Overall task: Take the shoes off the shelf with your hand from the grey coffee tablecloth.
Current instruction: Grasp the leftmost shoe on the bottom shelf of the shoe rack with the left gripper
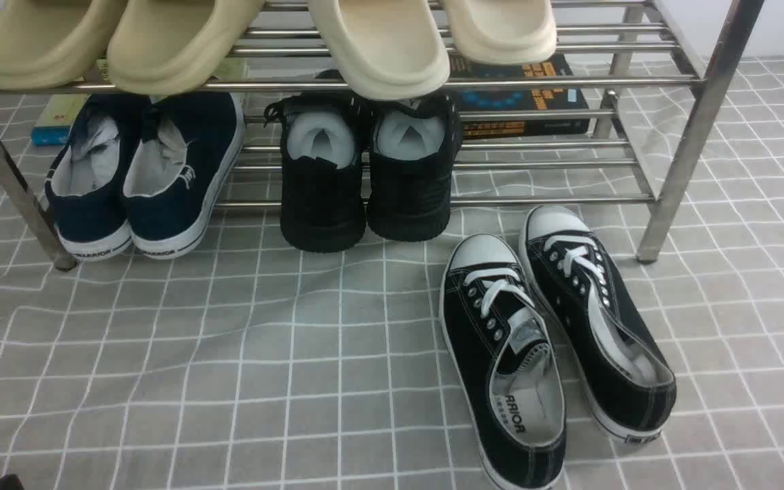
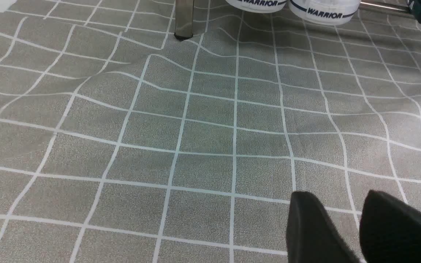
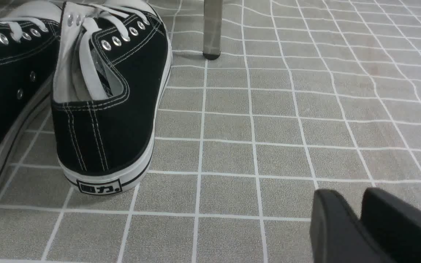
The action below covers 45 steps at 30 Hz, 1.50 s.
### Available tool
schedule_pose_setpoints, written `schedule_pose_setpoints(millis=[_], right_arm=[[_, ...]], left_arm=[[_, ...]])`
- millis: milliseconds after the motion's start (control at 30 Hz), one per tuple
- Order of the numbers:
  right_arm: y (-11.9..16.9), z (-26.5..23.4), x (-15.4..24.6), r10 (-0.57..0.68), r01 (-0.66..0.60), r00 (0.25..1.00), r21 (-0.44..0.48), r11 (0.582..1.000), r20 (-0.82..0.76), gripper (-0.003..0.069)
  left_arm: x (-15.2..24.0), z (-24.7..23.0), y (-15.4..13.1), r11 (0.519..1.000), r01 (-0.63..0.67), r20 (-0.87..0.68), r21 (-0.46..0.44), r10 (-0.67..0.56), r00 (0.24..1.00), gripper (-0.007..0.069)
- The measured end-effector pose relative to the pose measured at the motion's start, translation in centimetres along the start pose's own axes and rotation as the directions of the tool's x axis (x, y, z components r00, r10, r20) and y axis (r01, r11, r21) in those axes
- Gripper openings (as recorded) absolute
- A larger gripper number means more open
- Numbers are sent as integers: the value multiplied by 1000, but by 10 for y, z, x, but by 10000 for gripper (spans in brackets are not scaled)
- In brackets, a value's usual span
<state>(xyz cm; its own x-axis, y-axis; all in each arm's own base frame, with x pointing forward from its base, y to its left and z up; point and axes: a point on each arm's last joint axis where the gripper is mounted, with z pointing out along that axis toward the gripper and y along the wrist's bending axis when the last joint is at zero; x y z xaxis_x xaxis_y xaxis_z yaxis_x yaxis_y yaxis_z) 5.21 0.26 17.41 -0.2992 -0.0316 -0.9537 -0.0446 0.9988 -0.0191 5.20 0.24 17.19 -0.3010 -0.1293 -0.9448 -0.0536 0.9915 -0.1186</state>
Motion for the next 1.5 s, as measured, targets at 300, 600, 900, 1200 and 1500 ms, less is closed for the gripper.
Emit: schedule_pose_setpoints(millis=[300, 600, 900, 1200, 1500], right_arm=[[0, 0, 0, 0, 0, 1000, 0, 1000, 0, 155], [0, 0, 0, 0, 0, 1000, 0, 1000, 0, 162], [0, 0, 0, 0, 0, 1000, 0, 1000, 0, 167], [0, 0, 0, 0, 0, 1000, 0, 1000, 0, 180], [0, 0, 0, 0, 0, 1000, 0, 1000, 0, 192]], left_arm=[[0, 0, -5, 966, 254, -16, 48, -254, 967, 241], [1, 0, -11, 781, 617, -79, 91, -612, 787, 241], [-3, 0, -12, 731, 671, -52, 127, -671, 740, 196], [-103, -30, -24, 873, 469, -19, 134, -471, 882, 1], [-118, 41, -25, 890, 450, -239, -77, -455, 858, 11]])
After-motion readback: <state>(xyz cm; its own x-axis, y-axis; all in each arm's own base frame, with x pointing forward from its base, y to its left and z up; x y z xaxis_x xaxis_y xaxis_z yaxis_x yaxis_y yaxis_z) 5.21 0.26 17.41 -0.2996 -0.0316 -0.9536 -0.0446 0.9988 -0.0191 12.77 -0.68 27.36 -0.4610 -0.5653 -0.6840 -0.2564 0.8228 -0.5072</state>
